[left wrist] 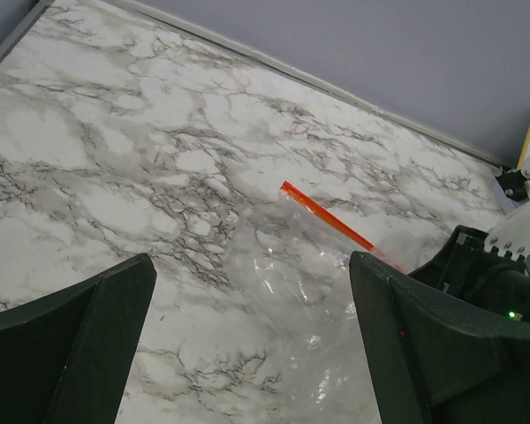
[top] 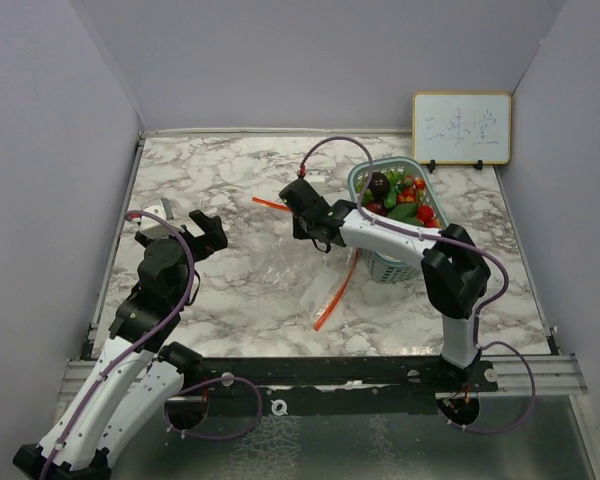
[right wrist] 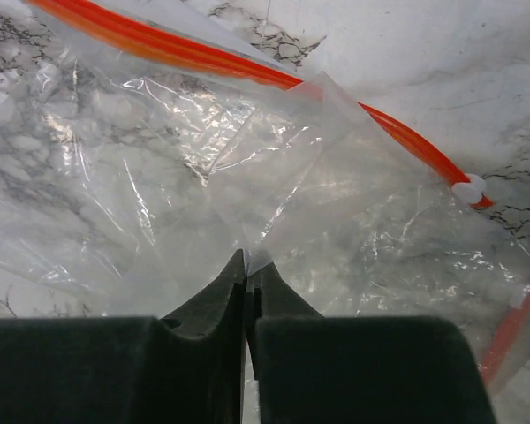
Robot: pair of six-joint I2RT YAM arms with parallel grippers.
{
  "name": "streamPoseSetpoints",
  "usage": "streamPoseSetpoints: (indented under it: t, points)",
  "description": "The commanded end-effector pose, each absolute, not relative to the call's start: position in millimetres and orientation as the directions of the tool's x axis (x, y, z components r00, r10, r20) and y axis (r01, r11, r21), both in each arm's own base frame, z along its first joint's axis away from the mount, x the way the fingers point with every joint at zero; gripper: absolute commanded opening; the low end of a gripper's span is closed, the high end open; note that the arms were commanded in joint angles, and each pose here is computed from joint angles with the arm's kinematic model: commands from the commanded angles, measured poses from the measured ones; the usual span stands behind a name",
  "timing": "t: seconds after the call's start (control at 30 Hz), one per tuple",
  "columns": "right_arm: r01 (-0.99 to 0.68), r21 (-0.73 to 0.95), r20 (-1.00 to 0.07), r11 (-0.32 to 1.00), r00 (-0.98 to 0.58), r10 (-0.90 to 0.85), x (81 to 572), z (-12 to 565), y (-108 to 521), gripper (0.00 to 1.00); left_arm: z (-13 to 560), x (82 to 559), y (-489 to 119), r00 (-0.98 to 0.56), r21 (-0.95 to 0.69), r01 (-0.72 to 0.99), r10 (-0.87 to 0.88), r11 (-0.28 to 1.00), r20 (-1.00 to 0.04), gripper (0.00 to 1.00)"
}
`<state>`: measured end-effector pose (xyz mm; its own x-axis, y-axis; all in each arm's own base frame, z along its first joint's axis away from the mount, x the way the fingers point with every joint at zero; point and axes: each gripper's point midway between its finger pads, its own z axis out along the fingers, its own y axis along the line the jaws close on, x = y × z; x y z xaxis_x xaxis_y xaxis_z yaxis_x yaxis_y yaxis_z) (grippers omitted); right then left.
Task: Place the food in the zip-top bag and seal the zipper
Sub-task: Pick up the zipper food storage bag at the center of the board.
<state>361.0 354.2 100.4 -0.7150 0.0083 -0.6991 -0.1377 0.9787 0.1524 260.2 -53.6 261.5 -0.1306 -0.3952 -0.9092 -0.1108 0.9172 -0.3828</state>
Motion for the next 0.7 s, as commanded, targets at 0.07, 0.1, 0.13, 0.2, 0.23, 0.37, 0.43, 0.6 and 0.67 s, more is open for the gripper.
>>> streamPoseSetpoints:
  t: [0.07,0.1,0.13,0.2,0.23,0.37,0.43,0.6,0.67]
  points:
    - [-0.304,0.270,-0.800,0.914,-0.600,0.037,343.3,204.6,352.7,0.02,273.5,260.2,-63.7,-0.125,-0.401,-0.049,-0.404,0.915,-0.906,0.94]
    - [-0.350,0.294,-0.808,0.890,-0.588,0.036,335.7,220.2,354.7,0.02,275.6,260.1,-65.0,-0.125,-0.402,-0.040,-0.404,0.915,-0.906,0.94]
    - [-0.398,0.315,-0.819,0.862,-0.572,0.035,327.7,237.7,356.0,0.02,276.9,260.1,-67.1,-0.129,-0.405,-0.030,-0.405,0.914,-0.905,0.94]
    - [-0.483,0.354,-0.837,0.801,-0.546,0.041,309.7,269.4,356.5,0.02,278.1,260.2,-72.3,-0.138,-0.408,-0.003,-0.404,0.913,-0.904,0.95]
    - [-0.523,0.370,-0.847,0.768,-0.529,0.048,300.1,284.2,355.2,0.02,278.0,260.1,-75.3,-0.145,-0.409,0.012,-0.404,0.912,-0.903,0.96]
    - [-0.624,0.403,-0.886,0.669,-0.450,0.114,267.9,339.6,338.9,0.02,283.1,259.4,-93.0,-0.151,-0.447,0.106,-0.430,0.888,-0.890,0.99]
    - [-0.669,0.405,-0.904,0.624,-0.395,0.164,254.1,371.6,328.5,0.02,289.1,257.2,-105.1,-0.149,-0.478,0.177,-0.457,0.860,-0.877,0.99]
    - [-0.819,0.339,-0.934,0.462,-0.234,0.272,205.2,457.9,303.8,0.02,313.7,244.7,-137.1,-0.134,-0.534,0.390,-0.528,0.750,-0.839,0.99]
    - [-0.859,0.309,-0.933,0.407,-0.192,0.304,186.3,483.3,294.2,0.02,328.4,234.5,-148.7,-0.114,-0.535,0.492,-0.558,0.687,-0.822,0.99]
